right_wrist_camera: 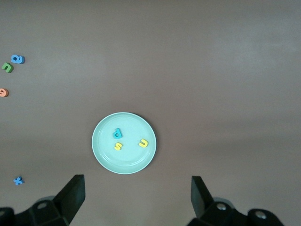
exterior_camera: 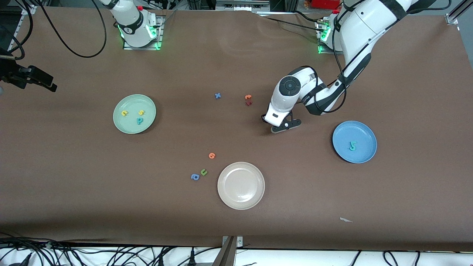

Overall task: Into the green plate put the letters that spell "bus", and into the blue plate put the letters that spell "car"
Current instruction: 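Close the left gripper on the yellow letter a and lift it, then carry the a to the blue plate and open the left gripper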

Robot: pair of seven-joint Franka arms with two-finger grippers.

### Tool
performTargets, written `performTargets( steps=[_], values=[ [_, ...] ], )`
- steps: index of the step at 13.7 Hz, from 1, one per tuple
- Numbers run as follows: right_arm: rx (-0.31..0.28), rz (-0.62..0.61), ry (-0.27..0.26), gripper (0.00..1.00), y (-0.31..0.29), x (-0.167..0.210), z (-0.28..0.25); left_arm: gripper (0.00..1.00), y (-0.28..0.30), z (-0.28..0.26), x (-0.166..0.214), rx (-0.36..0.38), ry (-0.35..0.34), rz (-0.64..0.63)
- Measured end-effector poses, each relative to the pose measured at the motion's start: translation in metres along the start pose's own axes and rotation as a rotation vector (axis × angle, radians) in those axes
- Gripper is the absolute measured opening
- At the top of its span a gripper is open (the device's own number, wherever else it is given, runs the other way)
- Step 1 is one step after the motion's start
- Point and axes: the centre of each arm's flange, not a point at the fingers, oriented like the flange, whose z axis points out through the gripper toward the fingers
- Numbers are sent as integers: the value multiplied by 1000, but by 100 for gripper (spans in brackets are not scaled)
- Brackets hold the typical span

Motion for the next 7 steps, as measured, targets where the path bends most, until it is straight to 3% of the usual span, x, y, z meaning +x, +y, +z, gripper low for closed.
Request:
performTargets(
  steps=[4,7],
  values=[
    [0,0,0,100,0,0,0,29,0,-4,9,1,8,-13],
    [0,-2,-13,100,-1,-1,1,29,-13,-29,57,54,25,-11]
  ],
)
